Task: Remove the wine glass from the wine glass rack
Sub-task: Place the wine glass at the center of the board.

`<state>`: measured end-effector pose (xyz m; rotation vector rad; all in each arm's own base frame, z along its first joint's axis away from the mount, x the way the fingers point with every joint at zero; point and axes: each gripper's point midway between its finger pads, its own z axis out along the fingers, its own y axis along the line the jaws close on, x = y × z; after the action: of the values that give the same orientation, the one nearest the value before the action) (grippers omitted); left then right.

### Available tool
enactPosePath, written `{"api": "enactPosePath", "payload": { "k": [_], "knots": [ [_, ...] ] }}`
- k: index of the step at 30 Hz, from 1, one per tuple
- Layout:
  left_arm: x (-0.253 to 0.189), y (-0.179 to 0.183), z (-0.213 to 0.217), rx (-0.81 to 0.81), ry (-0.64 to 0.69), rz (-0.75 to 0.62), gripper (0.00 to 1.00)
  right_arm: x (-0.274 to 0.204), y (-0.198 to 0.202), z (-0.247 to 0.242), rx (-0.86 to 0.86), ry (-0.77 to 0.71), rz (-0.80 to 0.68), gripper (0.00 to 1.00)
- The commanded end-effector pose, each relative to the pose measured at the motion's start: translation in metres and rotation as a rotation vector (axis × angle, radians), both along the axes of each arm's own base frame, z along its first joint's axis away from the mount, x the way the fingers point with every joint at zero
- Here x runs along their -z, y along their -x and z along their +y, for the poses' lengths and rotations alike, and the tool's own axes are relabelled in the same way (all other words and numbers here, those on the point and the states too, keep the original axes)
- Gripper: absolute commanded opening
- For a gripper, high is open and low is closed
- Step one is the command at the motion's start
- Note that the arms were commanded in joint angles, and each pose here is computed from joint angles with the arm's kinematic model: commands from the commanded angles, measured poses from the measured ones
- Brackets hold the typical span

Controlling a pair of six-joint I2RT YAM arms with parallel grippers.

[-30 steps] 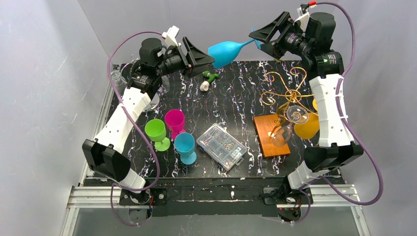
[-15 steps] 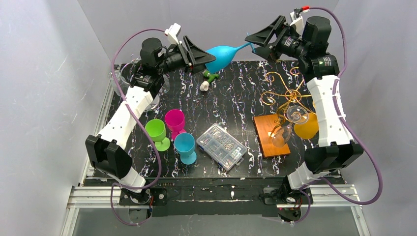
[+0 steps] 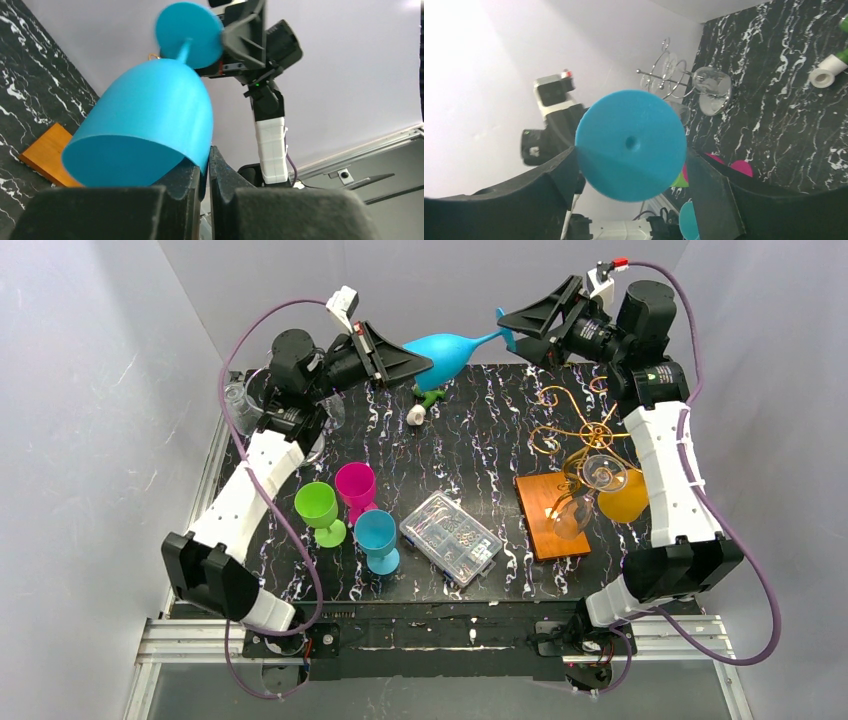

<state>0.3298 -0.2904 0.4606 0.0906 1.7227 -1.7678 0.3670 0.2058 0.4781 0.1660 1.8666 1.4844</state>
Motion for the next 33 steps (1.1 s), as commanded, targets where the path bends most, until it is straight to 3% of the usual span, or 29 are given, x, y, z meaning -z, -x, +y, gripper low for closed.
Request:
{"api": "enactPosePath", "payload": {
  "k": [1,3,5,17,23,27,33],
  "knots": [
    [-0.033,0.026,0.016,-0.054,0.03,-0.142,0.0,-0.027,0.01,-0.003,0.027,0.002,-0.149,0.74],
    [-0.032,0.027,0.022,-0.106,0.022,-0.167,0.0,-0.023,0.005,-0.01,0.085,0.039,-0.162,0.91],
    [-0.025,0.029,0.027,-0.152,-0.015,-0.17,0.0,-0.022,-0.002,-0.017,0.154,0.068,-0.167,0.98],
    [0.058,0.046,0.03,-0.404,-0.521,-0.148,0.0,-0.029,-0.009,-0.001,0.318,0.13,-0.208,0.99],
    [0.104,0.042,0.057,-0.45,-1.009,-0.057,0.0,-0.025,-0.004,-0.002,0.357,0.214,-0.241,0.98],
    [0.108,0.037,0.06,-0.432,-1.126,-0.014,0.0,-0.018,0.007,-0.006,0.363,0.24,-0.22,0.98],
    [0.151,0.027,0.062,-0.374,-1.295,0.0,0.0,0.001,0.022,-0.015,0.357,0.308,-0.176,0.98]
  ]
}}
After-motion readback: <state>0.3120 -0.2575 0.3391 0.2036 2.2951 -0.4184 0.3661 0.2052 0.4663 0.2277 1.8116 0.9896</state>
